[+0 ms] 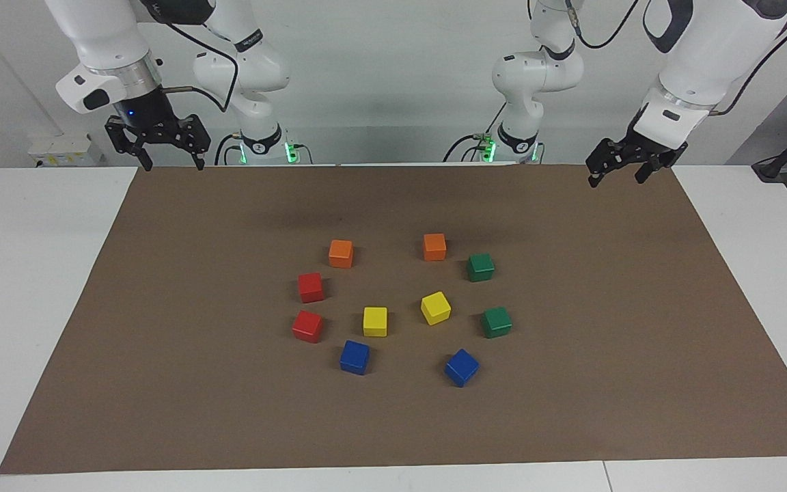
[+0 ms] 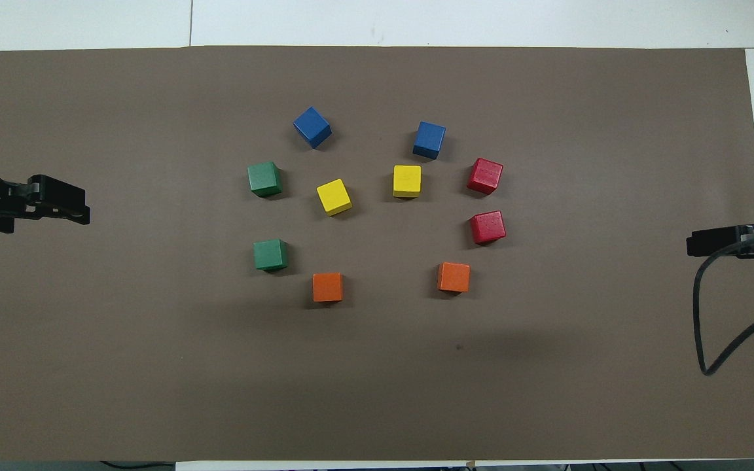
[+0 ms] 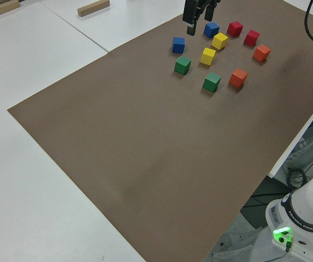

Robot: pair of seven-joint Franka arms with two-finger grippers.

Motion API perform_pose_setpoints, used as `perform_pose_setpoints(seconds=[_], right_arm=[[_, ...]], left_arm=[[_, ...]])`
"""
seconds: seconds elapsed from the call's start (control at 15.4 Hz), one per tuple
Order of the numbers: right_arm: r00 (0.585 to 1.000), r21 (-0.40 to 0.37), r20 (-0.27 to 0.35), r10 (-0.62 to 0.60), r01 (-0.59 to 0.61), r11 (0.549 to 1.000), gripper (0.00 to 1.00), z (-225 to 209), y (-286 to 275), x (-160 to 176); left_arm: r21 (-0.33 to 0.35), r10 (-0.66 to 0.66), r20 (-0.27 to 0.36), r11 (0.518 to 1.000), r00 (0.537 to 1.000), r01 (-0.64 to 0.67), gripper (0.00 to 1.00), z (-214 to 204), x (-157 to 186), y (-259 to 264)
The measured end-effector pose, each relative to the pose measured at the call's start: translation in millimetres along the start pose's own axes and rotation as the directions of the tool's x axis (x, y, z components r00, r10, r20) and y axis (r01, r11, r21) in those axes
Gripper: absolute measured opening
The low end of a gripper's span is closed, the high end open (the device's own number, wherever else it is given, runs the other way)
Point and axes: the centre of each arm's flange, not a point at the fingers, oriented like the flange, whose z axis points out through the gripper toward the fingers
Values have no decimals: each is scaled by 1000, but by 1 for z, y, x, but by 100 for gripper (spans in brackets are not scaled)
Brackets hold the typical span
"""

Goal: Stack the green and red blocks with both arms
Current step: 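Reach the right gripper to the nearer red block and grasp it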

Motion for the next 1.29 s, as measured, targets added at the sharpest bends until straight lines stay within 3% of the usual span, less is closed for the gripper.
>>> perform_pose_setpoints(seconds=[0.84, 1.1, 1.29], right_arm=[[999, 19, 37, -4, 3, 1000, 100, 5, -4, -4], [997, 46, 30, -69, 68, 997, 100, 11, -40, -5], [991, 47, 3, -134, 133, 990, 100, 39, -87, 0]], left_arm=[[0, -4, 0, 1000, 1000, 4, 100, 1, 1, -2], [-1, -2, -4, 1000, 1000, 2, 100, -1, 1, -1], [-4, -2, -30, 1000, 1000, 2, 100, -5, 3, -1]])
